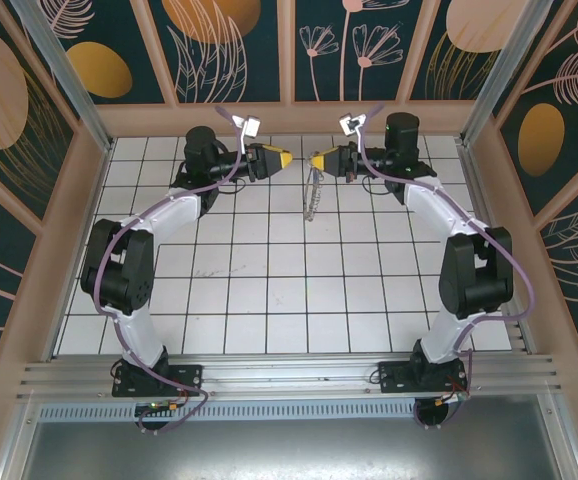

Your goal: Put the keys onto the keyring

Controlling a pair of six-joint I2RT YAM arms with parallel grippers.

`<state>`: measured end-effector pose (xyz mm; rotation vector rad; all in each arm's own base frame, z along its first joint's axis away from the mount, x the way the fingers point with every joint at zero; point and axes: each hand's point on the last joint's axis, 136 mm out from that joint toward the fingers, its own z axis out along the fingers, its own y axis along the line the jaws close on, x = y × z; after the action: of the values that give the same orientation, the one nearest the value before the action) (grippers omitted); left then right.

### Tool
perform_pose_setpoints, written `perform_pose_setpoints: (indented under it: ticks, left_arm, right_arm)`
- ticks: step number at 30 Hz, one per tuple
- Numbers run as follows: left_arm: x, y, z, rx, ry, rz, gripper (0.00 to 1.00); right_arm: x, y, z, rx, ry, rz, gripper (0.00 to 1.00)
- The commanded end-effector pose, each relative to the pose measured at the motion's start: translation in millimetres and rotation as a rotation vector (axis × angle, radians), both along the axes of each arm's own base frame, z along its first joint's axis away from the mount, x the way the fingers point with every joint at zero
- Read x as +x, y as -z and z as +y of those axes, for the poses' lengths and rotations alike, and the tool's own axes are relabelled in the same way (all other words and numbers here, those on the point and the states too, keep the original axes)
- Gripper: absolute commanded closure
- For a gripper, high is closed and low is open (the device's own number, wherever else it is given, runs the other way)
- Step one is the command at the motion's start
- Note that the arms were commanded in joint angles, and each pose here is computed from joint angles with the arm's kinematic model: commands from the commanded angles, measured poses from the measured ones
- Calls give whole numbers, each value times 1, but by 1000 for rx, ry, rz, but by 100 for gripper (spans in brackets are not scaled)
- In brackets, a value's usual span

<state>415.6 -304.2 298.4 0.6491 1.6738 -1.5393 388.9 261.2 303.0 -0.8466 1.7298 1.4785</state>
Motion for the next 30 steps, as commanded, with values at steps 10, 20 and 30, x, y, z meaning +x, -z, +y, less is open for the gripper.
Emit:
perform_pose_setpoints:
  ticks: [10,20,30]
  left_arm:
    - [-22,-5,-9,-22,139,-32,73]
    - [-27,3,-16,-19,160,-17,72]
    - [-26,13,-16,-10,149,-4,73]
  right_arm:
    - [-16,-4,27,4,-171,-35,100]
    - [-15,-3,33,7,-169,-32,100]
    - [-13,-5,26,7,-146,-40,100]
